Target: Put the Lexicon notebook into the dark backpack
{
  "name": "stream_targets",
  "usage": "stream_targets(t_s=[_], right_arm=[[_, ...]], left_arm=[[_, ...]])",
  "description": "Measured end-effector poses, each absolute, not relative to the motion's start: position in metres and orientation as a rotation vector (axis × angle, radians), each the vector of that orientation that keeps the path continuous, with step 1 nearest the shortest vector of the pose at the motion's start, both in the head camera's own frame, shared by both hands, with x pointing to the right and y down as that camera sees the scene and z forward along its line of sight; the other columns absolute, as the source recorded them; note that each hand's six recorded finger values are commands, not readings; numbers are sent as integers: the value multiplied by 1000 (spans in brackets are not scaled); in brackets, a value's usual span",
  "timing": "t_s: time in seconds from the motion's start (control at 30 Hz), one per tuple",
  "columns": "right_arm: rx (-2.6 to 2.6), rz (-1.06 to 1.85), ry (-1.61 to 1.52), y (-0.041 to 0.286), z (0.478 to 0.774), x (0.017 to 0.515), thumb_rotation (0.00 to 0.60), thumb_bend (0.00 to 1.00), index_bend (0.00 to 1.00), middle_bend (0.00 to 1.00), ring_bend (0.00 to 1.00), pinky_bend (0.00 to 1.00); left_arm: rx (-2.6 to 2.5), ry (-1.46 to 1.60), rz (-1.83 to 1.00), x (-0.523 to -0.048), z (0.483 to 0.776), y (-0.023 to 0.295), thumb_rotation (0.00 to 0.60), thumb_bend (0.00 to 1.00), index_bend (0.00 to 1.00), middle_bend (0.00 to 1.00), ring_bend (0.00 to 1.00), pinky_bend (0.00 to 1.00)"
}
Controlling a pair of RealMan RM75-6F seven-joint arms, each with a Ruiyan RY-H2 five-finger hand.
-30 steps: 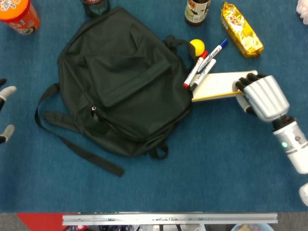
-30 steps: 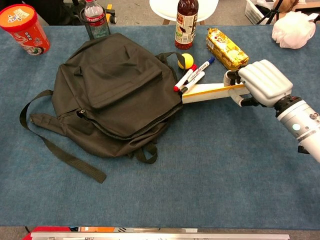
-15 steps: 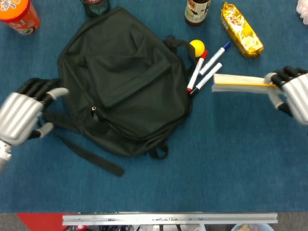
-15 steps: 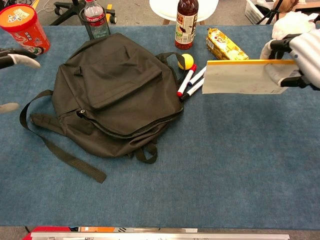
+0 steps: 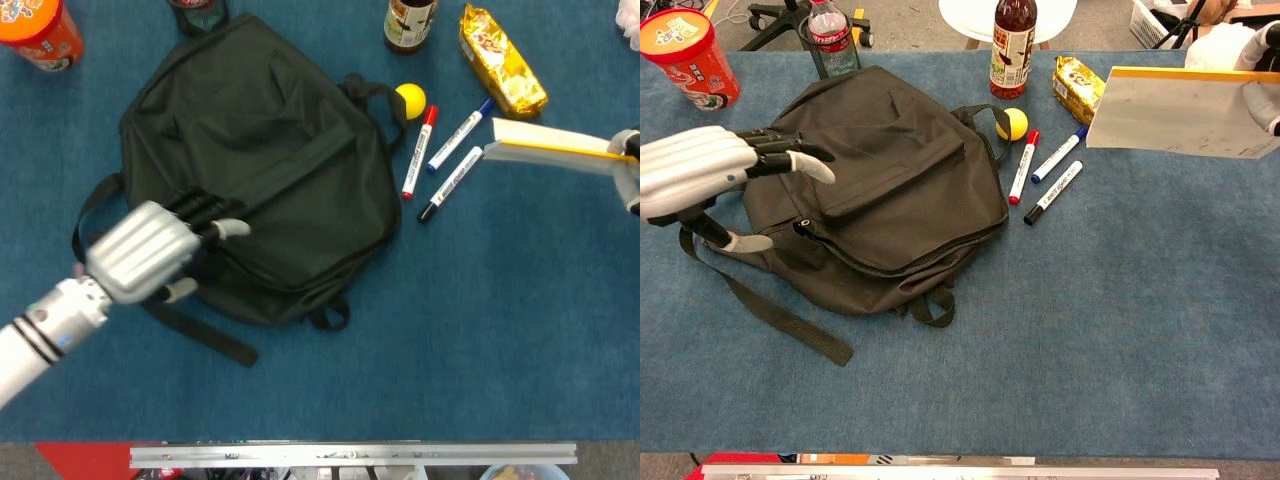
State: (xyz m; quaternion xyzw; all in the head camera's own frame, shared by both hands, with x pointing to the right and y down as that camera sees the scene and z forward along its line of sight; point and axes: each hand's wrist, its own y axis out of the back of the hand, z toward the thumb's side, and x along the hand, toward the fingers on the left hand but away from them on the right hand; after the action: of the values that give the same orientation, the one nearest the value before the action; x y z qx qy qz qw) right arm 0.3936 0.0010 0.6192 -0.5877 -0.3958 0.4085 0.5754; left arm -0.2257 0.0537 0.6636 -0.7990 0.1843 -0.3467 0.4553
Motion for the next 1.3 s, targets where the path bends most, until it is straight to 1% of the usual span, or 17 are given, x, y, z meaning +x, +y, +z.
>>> stream_targets(t_s=[0.2,0.47,0.77,1.1,1.2,1.3], right_arm=[[-1379,960,-936,1,619,397,600,434,718,643,508,688],[-1384,964,-943,1,620,401,600,433,718,643,509,688],[-1389,960,-961,3,619,406,600,433,718,643,510,689],[-1392,950,-972,5,615,408,600,433,723,644,513,691],[-1395,947,-977,6,614,408,600,433,724,643,514,692],[-1396,945,-983,7,612,409,600,433,725,644,514,692]], left_arm=[[-2015,386,-844,-198,687,62,600,180,193,140,158,163],[-2058,401,-857,-174,711,61,600,179,164,134,149,163],[-2061,388,-903,-159,733,57,600,179,150,124,145,163],[-2074,397,-964,-153,756,52,600,178,139,122,144,167],[-2097,430,-969,-149,760,50,600,178,148,124,146,182],[-2129,454,-976,-145,764,50,600,179,177,136,157,209]])
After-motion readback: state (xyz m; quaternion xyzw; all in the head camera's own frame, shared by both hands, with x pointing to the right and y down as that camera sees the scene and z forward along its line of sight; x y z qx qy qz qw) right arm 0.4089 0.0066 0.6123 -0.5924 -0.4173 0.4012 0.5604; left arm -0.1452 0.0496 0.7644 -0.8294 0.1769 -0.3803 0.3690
